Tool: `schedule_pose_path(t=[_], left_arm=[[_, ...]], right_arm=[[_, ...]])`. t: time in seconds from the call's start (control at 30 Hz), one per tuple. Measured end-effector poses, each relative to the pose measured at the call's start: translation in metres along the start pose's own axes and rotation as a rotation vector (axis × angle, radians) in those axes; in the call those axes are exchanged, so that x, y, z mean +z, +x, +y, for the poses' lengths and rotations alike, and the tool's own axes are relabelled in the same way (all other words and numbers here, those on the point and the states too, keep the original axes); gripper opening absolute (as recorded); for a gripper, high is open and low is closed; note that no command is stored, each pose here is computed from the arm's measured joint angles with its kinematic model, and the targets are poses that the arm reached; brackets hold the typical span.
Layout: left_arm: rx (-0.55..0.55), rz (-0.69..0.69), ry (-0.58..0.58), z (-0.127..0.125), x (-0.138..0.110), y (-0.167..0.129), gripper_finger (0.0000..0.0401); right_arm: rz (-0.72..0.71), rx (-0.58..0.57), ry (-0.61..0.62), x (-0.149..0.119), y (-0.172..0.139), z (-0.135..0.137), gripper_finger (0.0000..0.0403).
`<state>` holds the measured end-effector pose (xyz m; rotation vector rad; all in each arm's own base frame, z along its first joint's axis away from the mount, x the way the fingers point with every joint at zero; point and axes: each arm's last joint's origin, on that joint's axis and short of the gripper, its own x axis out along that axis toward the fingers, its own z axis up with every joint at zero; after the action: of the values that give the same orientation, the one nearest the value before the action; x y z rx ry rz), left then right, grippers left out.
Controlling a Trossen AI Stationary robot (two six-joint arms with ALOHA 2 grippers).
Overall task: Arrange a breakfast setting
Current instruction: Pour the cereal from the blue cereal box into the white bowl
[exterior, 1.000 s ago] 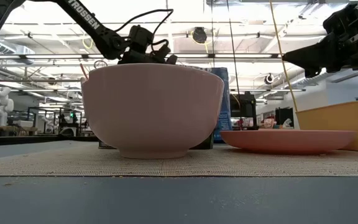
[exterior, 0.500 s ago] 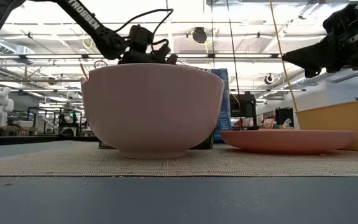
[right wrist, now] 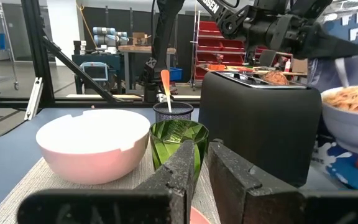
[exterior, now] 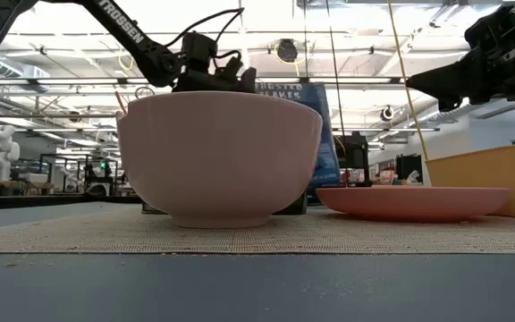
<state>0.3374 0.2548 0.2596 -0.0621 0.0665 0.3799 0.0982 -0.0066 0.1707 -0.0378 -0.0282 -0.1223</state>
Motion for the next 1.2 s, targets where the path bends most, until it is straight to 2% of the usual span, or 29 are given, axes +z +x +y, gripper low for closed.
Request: schedule_pose_path(t=[0.27, 0.43, 0.63, 0.77, 0.93, 1.07, 1.2], left_arm=[[-0.013, -0.121, -0.034, -0.001, 0.012, -0.001, 0.0004], [-0.026, -0.166, -0.072, -0.002, 0.025, 0.001, 0.0004], [-0.080, -0.218, -0.066, -0.014, 0.054, 0.008, 0.0004], [-0.111, -0.204, -0.076, -0.025, 0.072, 0.012, 0.0004], [-0.144, -0.168, -0.086, -0.041, 0.089, 0.017, 0.0004], [-0.173, -0.156, -0.089, -0.055, 0.099, 0.019, 0.0004], [-0.201, -0.150, -0.106, -0.068, 0.107, 0.020, 0.0004]], right_arm=[[-0.002, 0.000, -0.001, 0.000, 0.000, 0.000, 0.0041], [-0.052, -0.002, 0.002, 0.005, 0.000, 0.000, 0.0041], [-0.136, -0.009, 0.012, 0.013, -0.001, -0.001, 0.0041], [-0.219, -0.016, 0.083, 0.021, -0.002, -0.001, 0.0041], [-0.329, -0.091, 0.192, 0.031, -0.005, -0.005, 0.0043], [-0.375, -0.092, 0.205, 0.035, -0.007, -0.005, 0.0067], [-0.391, -0.092, 0.207, 0.036, -0.007, -0.005, 0.0114]])
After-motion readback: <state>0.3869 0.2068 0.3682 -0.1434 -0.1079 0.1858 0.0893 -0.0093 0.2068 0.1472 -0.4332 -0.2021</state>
